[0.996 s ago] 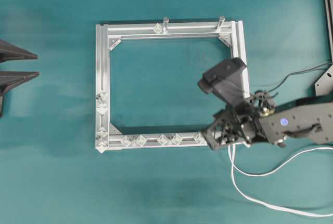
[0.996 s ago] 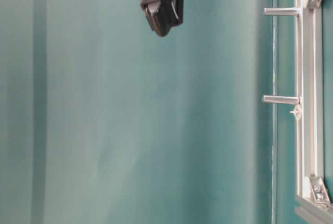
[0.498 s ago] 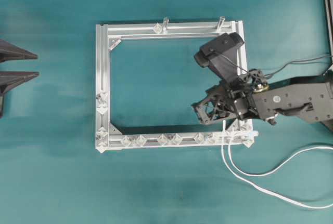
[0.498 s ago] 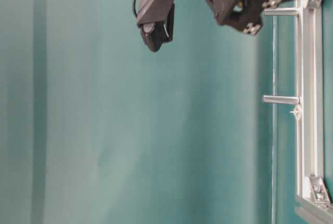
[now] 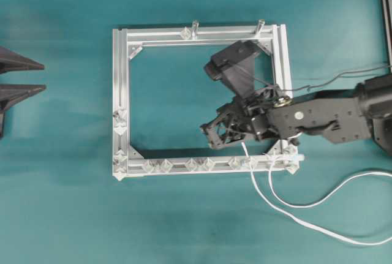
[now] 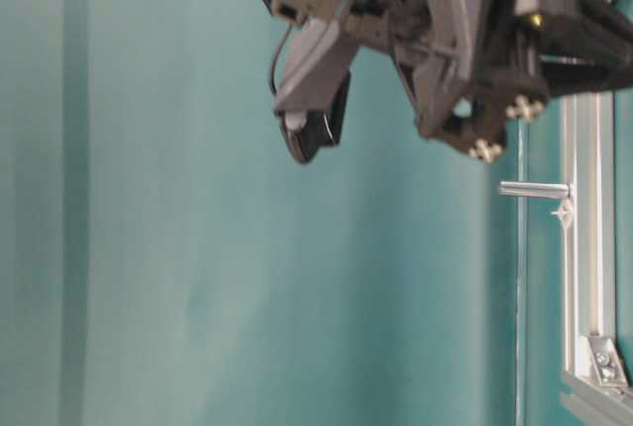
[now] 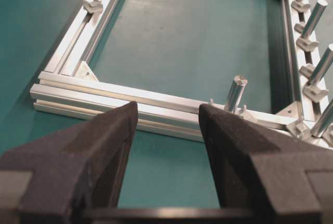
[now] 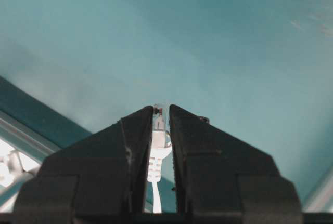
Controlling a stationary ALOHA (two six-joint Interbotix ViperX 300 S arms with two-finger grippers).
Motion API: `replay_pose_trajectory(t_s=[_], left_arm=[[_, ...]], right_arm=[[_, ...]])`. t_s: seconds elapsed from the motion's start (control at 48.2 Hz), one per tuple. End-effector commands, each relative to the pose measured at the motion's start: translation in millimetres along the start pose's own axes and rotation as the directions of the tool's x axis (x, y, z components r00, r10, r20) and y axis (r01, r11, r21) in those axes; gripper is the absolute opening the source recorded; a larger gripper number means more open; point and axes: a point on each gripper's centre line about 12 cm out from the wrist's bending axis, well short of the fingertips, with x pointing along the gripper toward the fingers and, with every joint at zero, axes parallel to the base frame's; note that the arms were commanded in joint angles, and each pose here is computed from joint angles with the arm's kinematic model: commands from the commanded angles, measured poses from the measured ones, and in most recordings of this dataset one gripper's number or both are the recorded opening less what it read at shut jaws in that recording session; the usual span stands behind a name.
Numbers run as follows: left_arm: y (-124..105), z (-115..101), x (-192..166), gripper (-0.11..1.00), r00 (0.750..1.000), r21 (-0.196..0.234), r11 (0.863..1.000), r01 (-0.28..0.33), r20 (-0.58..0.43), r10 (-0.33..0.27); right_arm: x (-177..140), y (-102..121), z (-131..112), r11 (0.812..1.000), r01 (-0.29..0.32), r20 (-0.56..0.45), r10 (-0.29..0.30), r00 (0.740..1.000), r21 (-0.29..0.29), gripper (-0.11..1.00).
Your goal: Move the cable alternately left and right between 8 closely spaced pins so it hooks onto each one.
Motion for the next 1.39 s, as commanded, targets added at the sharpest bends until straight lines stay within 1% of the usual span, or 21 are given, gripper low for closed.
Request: replay_pose_trajectory(t_s=[0.0, 0.187, 0.332, 0.581, 0.747, 0.871, 0.996, 1.1, 1.369], left_arm=[[0, 5, 0, 0.54, 1.000, -0.005, 1.000, -0.003, 0.011, 0.003], [0, 4, 0, 0.54, 1.000, -0.005, 1.000, -0.003, 0.009, 0.003], [0, 5, 0, 0.54, 1.000, -0.005, 1.000, -0.003, 0.011, 0.003], [0, 5, 0, 0.54, 1.000, -0.005, 1.000, -0.003, 0.011, 0.003], [0, 5, 0, 0.54, 1.000, -0.005, 1.000, -0.003, 0.011, 0.003], [0, 5, 0, 0.54, 1.000, -0.005, 1.000, -0.003, 0.011, 0.003], [0, 5, 0, 0.54, 1.000, -0.005, 1.000, -0.003, 0.011, 0.003], [0, 5, 0, 0.54, 1.000, -0.005, 1.000, -0.003, 0.011, 0.003], [0, 5, 0, 0.54, 1.000, -0.005, 1.000, -0.003, 0.011, 0.003]], right_arm=[[-6, 15, 7, 0.999, -0.042, 0.015, 0.042, 0.999, 0.006, 0.12], [-5, 24, 9, 0.998, -0.055, 0.018, 0.055, 0.998, 0.011, 0.12], [-7, 26, 2, 0.998, -0.059, 0.004, 0.059, 0.998, 0.014, 0.12], [-16, 36, -25, 0.996, -0.082, -0.039, 0.083, 0.996, 0.023, 0.12], [-23, 43, -40, 0.993, -0.100, -0.053, 0.104, 0.993, 0.067, 0.12], [-27, 45, -52, 0.992, -0.101, -0.063, 0.107, 0.992, 0.079, 0.12], [-29, 45, -61, 0.993, -0.088, -0.069, 0.094, 0.993, 0.082, 0.12], [-30, 45, -63, 0.992, -0.083, -0.070, 0.090, 0.994, 0.093, 0.12], [-30, 45, -63, 0.992, -0.084, -0.069, 0.090, 0.994, 0.091, 0.12]])
